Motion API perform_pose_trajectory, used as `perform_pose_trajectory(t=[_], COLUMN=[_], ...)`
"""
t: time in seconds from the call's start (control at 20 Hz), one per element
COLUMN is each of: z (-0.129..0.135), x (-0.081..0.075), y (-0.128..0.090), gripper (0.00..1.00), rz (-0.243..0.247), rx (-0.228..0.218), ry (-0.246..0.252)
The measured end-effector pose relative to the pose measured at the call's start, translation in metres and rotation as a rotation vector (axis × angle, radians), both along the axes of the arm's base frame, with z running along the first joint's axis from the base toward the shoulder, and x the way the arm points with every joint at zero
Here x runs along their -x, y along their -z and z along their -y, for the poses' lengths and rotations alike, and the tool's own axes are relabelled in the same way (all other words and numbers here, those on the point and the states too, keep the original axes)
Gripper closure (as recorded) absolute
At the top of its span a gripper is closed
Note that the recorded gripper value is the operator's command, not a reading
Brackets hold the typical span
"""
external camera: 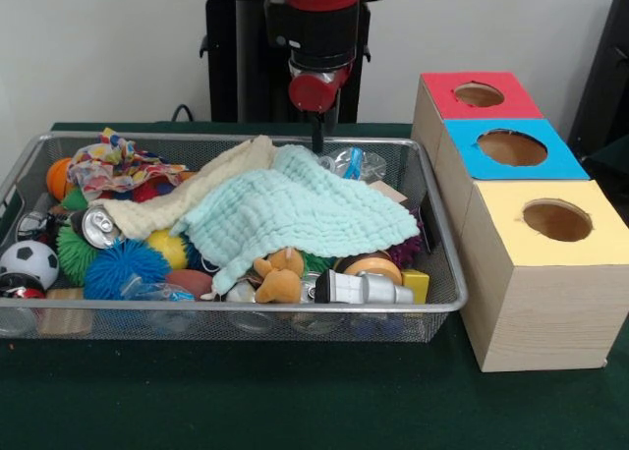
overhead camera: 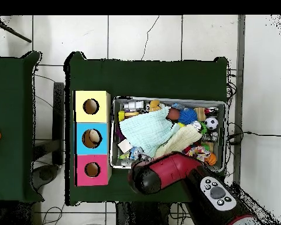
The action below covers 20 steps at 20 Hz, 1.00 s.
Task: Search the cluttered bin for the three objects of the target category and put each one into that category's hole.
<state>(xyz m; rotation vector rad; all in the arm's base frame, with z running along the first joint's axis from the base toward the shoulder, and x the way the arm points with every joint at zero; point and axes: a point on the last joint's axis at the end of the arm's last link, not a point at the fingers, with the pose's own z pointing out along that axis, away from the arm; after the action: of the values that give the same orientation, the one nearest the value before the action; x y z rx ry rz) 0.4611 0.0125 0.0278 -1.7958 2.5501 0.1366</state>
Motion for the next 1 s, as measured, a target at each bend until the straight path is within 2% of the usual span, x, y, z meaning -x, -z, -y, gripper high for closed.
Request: perform_pose_trajectory(t=[0.25, 0.3, 0.45, 0.5, 0.65, 1.0], z=[-0.010, -0.018, -0.026, -0.032, -0.041, -0.056], x=[-0.015, -0.024, -0.033, -0.041, -0.051, -0.058], y=[-0.015, -0.027, -0.040, -0.050, -0.062, -0.066], gripper=[0.00, 0.00, 0.00, 0.00, 0.00, 0.00], rz=[0.013, 0.014, 0.017, 0.022, 0.034, 0.047], rx=[-0.017, -0.031, -0.045, -0.055, -0.065, -0.068], ry=[0.039, 0.068, 0.095, 0.110, 0.121, 0.097])
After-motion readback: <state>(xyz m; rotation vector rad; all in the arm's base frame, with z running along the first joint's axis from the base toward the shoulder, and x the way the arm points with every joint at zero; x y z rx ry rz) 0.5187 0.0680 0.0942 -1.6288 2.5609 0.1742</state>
